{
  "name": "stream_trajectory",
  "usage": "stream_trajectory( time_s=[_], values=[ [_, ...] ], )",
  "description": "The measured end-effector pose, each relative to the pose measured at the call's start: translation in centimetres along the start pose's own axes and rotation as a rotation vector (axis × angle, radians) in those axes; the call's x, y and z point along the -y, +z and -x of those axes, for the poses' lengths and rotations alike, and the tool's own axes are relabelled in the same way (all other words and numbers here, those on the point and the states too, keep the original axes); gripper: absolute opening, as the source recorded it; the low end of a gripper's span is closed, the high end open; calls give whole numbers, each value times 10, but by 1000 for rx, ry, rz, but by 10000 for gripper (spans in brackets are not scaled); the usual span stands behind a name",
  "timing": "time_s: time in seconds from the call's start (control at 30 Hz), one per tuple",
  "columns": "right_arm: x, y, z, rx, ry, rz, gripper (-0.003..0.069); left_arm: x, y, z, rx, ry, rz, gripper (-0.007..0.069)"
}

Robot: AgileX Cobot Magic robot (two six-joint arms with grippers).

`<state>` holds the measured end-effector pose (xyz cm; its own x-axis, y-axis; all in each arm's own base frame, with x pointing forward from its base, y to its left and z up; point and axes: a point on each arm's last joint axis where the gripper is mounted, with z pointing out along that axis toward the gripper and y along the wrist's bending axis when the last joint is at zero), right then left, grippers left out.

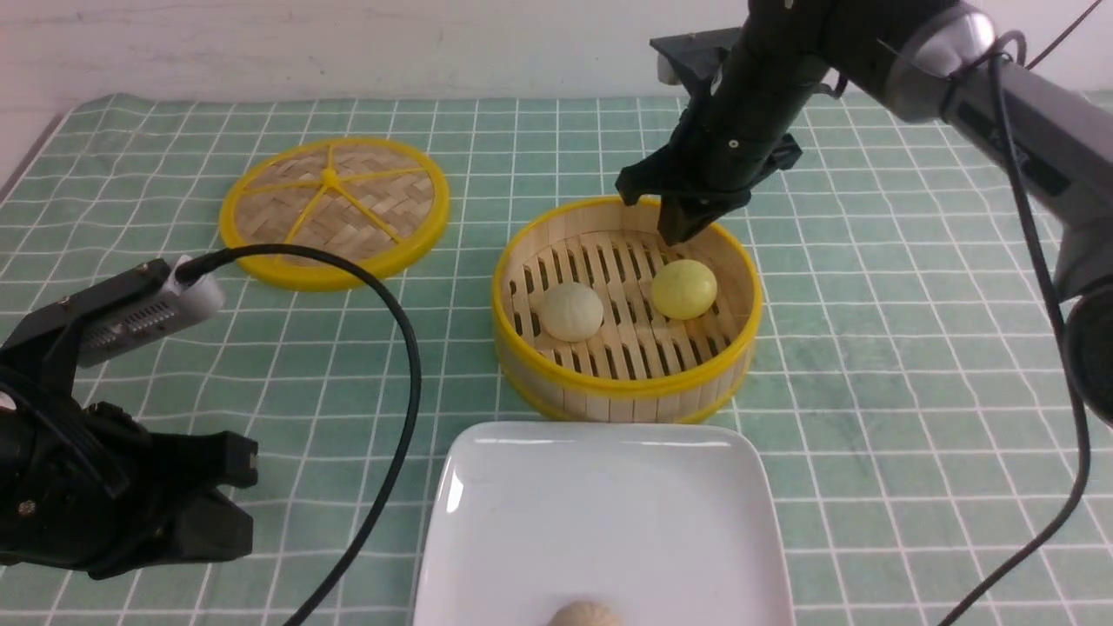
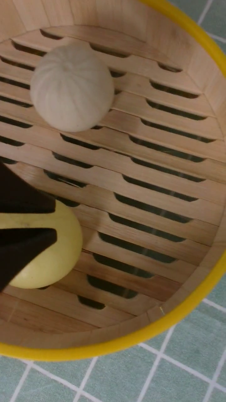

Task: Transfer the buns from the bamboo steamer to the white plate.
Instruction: 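Reach toward a bun in the bamboo steamer with the right gripper, then move the steamed bun from the bamboo steamer onto the white plate with the right gripper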

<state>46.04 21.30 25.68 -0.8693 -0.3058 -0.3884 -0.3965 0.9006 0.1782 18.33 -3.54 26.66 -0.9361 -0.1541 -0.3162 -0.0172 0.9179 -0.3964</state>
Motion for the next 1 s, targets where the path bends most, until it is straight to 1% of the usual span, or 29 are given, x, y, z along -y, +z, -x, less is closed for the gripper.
stream_trajectory(
  time_s=[0.03,0.13,0.17,0.27,0.3,0.4,0.47,0.57,0.63,0.67,0.73,0.8,0.83,0.87,0.93,0.97,1.0],
  values=[
    [2,4,-1,-10,10,-11,134,0,0,0,0,0,-1,39],
    [7,16,-3,-36,23,-51,243,0,0,0,0,0,-1,44],
    [8,17,-3,-39,23,-55,259,0,0,0,0,0,-1,44],
    [11,26,-5,-58,27,-69,372,0,0,0,0,0,-1,48],
    [11,29,-6,-63,28,-70,393,0,0,0,1,-1,0,50],
    [13,40,-8,-82,35,-69,410,0,0,0,0,-1,-1,52],
    [14,46,-9,-92,38,-64,374,0,0,0,1,-1,0,51],
    [13,46,-8,-84,13,-60,196,0,0,0,1,-1,0,51],
    [10,32,-5,-62,2,-52,52,0,0,0,1,-2,0,53],
    [8,24,-4,-50,0,-44,27,0,0,0,1,-2,0,55],
    [4,8,-2,-24,-2,-30,13,0,0,0,1,-3,0,57],
    [-7,-44,2,66,-16,-3,12,0,0,0,1,-3,0,62],
    [-9,-54,2,83,-17,5,12,0,0,0,1,-3,0,62],
    [-20,-96,-1,149,-19,44,12,0,0,0,1,-3,-1,65],
    [-34,-141,-16,201,-25,94,12,0,0,0,1,-3,-1,67],
    [-35,-142,-20,191,-24,98,12,0,0,0,1,-3,-1,68],
    [-46,-164,-41,184,-50,123,12,0,0,0,1,-3,-1,68]
  ],
)
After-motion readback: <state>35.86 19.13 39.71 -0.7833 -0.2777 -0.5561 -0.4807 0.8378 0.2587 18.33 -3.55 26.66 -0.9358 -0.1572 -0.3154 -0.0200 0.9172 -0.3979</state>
